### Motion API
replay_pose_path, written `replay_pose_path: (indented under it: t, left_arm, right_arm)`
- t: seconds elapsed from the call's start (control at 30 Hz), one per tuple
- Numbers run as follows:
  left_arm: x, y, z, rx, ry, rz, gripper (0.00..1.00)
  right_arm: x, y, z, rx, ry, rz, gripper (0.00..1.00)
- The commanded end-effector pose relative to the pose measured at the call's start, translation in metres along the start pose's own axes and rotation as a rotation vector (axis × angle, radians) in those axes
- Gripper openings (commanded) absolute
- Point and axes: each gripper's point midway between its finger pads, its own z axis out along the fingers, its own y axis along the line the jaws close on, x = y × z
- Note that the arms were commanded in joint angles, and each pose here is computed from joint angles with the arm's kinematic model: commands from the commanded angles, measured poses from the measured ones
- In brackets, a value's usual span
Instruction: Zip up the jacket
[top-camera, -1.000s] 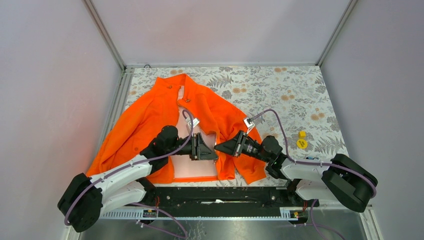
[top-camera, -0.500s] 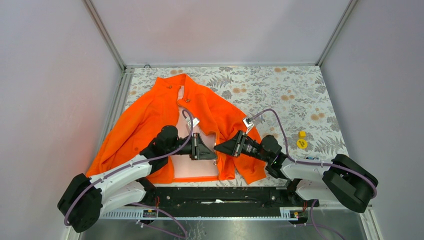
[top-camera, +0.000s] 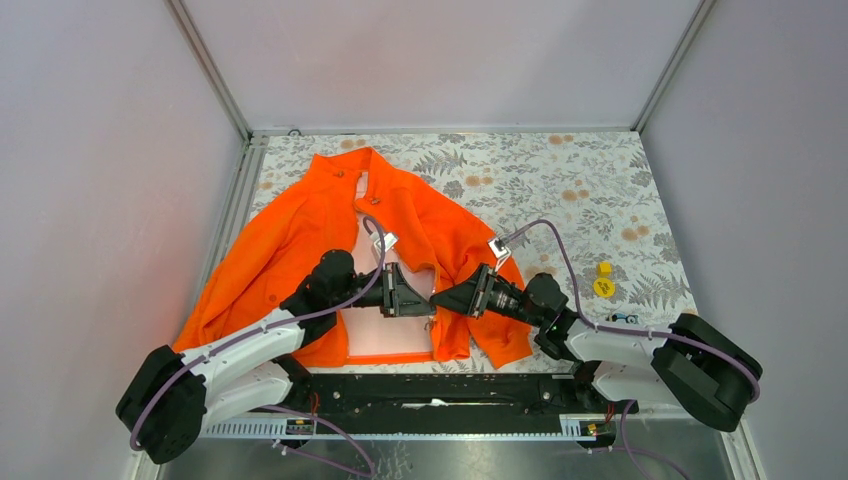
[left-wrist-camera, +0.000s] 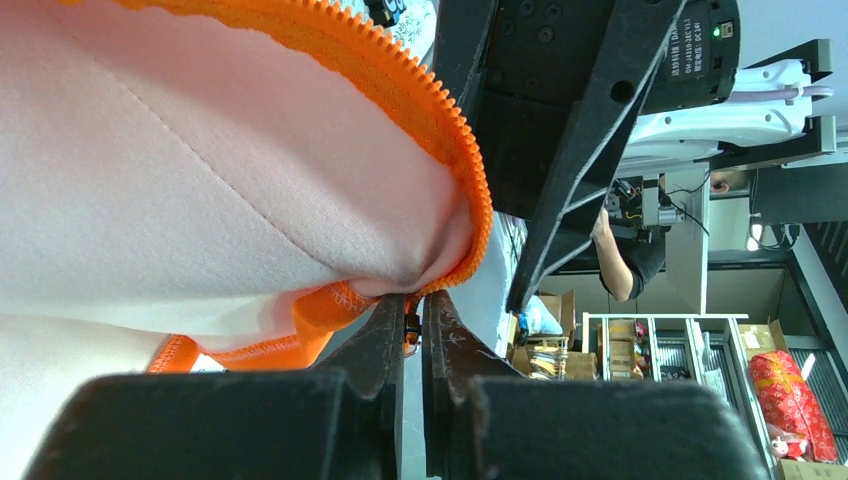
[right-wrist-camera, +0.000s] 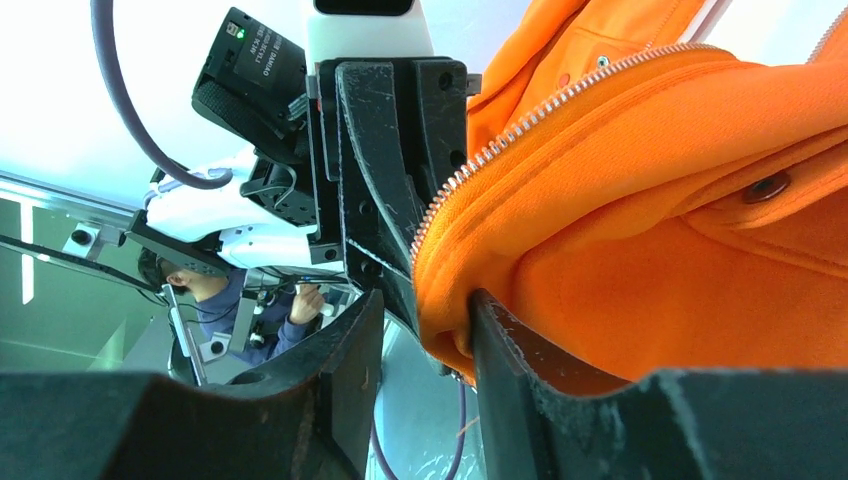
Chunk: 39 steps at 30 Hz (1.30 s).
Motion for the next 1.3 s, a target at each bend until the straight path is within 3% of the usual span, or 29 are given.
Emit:
replay_pose_path:
  t: [0.0, 0.3, 0.37, 0.5, 0.57, 0.8, 1.1, 1.13, 1.27]
  left_arm:
    - [-0.013, -0.014, -0.001, 0.057, -0.048, 0.048, 0.0]
    - [-0.015, -0.015, 0.001, 0.063, -0.049, 0.044, 0.0]
    - [-0.014, -0.015, 0.0, 0.062, -0.044, 0.044, 0.0]
    - [-0.01, -0.013, 0.0, 0.055, -0.02, 0.043, 0.0]
    - [-0.007, -0.008, -0.001, 0.032, -0.008, 0.04, 0.01]
    - [-0.002, -0.003, -0.01, -0.048, 0.013, 0.074, 0.28]
    - [-0.017, -0.006, -0.023, -0.137, -0.034, 0.105, 0.73]
    - [-0.02, -0.008, -0.024, -0.137, -0.046, 0.105, 0.81]
    - [-0.029, -0.015, -0.027, -0.106, -0.076, 0.098, 0.85]
  right_arm:
    - [0.001, 0.014, -0.004, -0.062, 0.002, -0.034, 0.43]
    - [-0.004, 0.022, 0.0, -0.094, -0.01, -0.028, 0.32]
    - [-0.006, 0.024, 0.002, -0.099, -0.015, -0.032, 0.25]
    - [-0.011, 0.022, 0.004, -0.084, -0.041, -0.033, 0.0]
    - [-0.014, 0.018, 0.005, -0.062, -0.057, -0.041, 0.0]
    - [-0.021, 0.007, 0.007, -0.009, -0.069, -0.096, 0.0]
    - [-0.017, -0.006, 0.005, 0.025, -0.012, -0.16, 0.0]
    - [-0.015, -0.007, 0.004, 0.03, 0.0, -0.178, 0.0]
    - [-0.012, -0.01, 0.002, 0.049, 0.027, -0.216, 0.0]
